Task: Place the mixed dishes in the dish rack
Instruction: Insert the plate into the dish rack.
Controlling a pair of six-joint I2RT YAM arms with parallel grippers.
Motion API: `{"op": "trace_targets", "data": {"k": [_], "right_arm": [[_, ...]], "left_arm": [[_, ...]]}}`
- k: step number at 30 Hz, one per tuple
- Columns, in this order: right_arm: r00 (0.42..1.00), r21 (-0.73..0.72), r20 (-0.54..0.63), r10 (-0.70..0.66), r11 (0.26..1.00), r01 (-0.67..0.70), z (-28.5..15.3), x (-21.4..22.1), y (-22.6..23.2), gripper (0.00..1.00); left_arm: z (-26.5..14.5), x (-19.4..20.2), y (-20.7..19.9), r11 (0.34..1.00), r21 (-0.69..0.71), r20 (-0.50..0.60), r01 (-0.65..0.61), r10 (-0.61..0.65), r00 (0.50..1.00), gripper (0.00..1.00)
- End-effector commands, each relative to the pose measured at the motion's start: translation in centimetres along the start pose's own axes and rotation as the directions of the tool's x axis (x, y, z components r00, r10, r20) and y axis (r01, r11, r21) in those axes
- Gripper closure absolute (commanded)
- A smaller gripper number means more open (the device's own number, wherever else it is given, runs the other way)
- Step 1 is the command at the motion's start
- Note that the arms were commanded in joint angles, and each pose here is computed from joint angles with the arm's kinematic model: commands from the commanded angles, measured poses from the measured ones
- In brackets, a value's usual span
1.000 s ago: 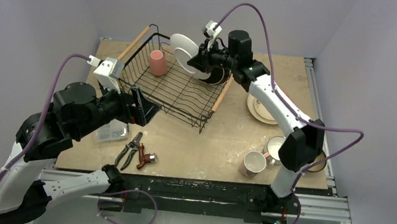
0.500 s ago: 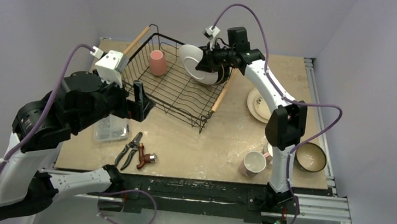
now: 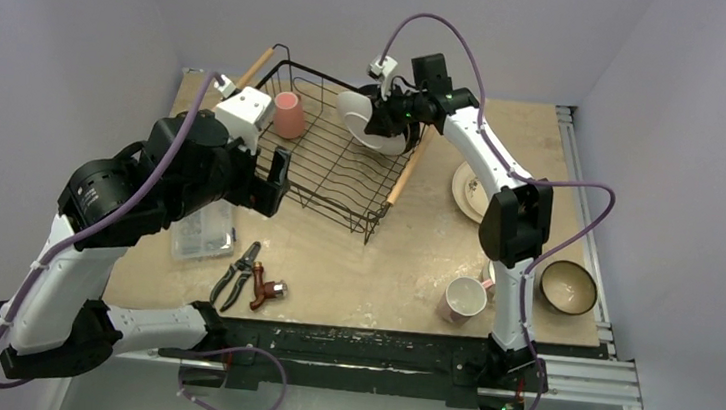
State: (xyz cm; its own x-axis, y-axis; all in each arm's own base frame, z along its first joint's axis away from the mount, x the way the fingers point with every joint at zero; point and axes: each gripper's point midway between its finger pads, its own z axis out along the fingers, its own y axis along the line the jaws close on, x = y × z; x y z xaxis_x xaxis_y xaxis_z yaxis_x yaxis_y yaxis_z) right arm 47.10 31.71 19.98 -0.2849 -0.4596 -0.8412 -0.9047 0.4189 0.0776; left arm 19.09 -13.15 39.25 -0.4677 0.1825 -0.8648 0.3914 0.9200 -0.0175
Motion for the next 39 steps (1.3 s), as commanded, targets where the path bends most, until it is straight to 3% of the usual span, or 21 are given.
{"op": "trace_targets", "data": {"k": [1,17,26,39], "right_arm": [[0.994,0.015,0.062,-0.094,0.996,0.093,-1.0,-2.7,-0.2,1.0],[0.999,-0.053,0.04,-0.034,0.998,0.036,0.5,-0.6,0.5,1.0],[1.0,-0.015,0.014,0.004,1.0,-0.004,1.7,0.6,-0.6,1.0],[0.999,0.149,-0.031,-0.014,0.989,0.018,0.3,0.6,-3.1,0.61]], "left_arm": [[-0.8,-1.3,0.8,0.999,-0.019,0.047,-0.042,0.043,0.998,0.04],[-1.0,-1.1,0.8,0.999,-0.015,0.051,-0.034,0.034,0.998,0.04],[-1.3,-1.0,0.9,0.999,-0.015,0.051,-0.029,0.029,0.998,0.05],[-1.1,-1.0,1.0,0.999,-0.023,0.051,-0.034,0.035,0.998,0.05]]}}
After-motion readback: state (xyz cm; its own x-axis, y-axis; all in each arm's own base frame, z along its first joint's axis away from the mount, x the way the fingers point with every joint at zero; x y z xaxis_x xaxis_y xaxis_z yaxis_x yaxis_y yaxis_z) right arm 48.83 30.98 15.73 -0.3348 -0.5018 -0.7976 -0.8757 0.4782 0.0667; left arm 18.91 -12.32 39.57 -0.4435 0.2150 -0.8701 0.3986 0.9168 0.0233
